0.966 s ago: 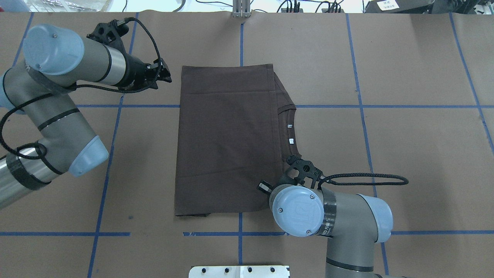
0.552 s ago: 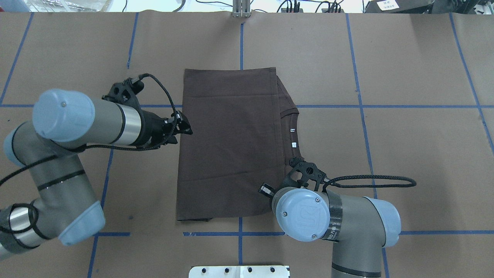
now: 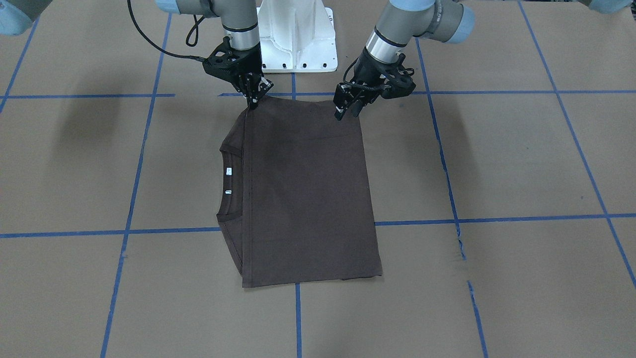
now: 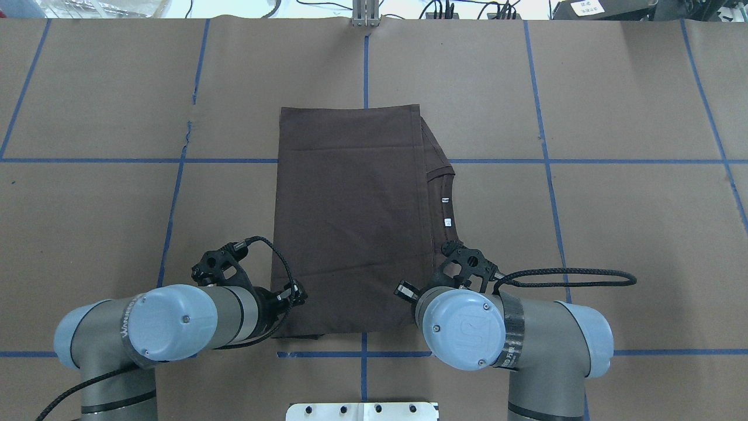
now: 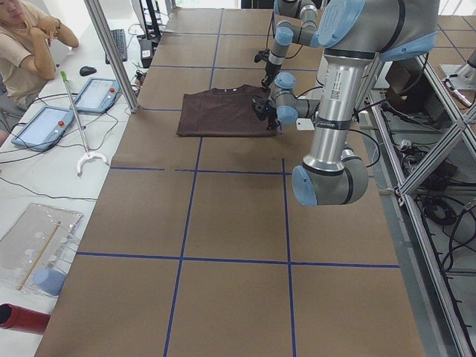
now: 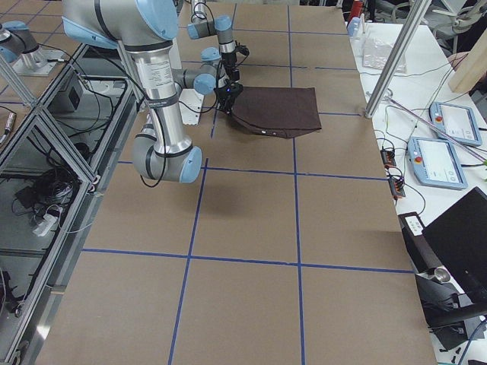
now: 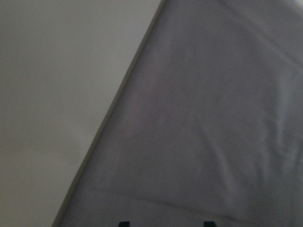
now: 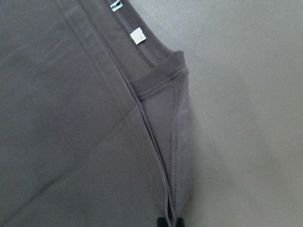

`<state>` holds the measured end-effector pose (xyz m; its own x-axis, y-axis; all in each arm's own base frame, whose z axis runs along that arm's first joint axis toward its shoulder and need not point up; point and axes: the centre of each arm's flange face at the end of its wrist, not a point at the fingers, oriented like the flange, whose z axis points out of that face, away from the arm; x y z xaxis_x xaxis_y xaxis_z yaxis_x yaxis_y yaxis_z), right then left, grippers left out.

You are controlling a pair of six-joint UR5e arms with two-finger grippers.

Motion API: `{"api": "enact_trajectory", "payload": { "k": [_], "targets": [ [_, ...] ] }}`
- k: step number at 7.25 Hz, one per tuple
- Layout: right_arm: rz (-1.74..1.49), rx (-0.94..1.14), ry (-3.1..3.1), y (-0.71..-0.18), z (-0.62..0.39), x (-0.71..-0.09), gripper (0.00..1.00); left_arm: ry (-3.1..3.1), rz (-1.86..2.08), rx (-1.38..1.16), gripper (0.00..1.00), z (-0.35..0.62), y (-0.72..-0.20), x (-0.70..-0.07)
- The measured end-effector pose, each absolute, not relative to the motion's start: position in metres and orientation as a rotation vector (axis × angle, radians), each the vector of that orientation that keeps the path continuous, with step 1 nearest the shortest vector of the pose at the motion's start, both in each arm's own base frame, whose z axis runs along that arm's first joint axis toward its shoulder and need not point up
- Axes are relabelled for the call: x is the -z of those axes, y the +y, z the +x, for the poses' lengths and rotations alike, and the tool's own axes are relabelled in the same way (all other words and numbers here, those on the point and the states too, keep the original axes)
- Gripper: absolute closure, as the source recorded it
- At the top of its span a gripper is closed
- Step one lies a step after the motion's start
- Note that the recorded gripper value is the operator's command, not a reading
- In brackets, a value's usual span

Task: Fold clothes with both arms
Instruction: 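Move the left gripper down to the shirt's near edge beside the right gripper, then grasp the shirt's near edge with both grippers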

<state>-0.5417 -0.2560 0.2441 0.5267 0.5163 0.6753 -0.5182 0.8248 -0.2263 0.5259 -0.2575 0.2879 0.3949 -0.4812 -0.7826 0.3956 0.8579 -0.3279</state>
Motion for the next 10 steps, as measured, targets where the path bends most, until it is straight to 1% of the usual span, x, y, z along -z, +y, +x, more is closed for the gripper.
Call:
{"api": "enact_trajectory", "payload": {
  "k": [4,5,6,7,8,10],
  "targets": [
    [0.002,-0.617,-0.810,-0.255,-0.541,-0.243,1.00,0.937,-0.104,0.549,0.39,0.536,-0.240,-0.300],
    [0.001,-0.617,-0.813,-0.255,-0.540,-0.242,1.00,0.927,-0.105,0.548,0.45,0.537,-0.239,-0.302],
    [0.001,-0.618,-0.814,-0.255,-0.540,-0.241,1.00,0.921,-0.106,0.547,0.62,0.538,-0.238,-0.303],
    [0.001,-0.618,-0.816,-0.255,-0.540,-0.240,1.00,0.919,-0.107,0.545,0.87,0.538,-0.238,-0.303],
    [0.001,-0.618,-0.816,-0.255,-0.540,-0.240,1.00,0.918,-0.108,0.543,1.00,0.538,-0.237,-0.303],
    [0.000,-0.618,-0.817,-0.255,-0.540,-0.239,1.00,0.921,-0.109,0.534,1.00,0.537,-0.236,-0.301]
  ]
}}
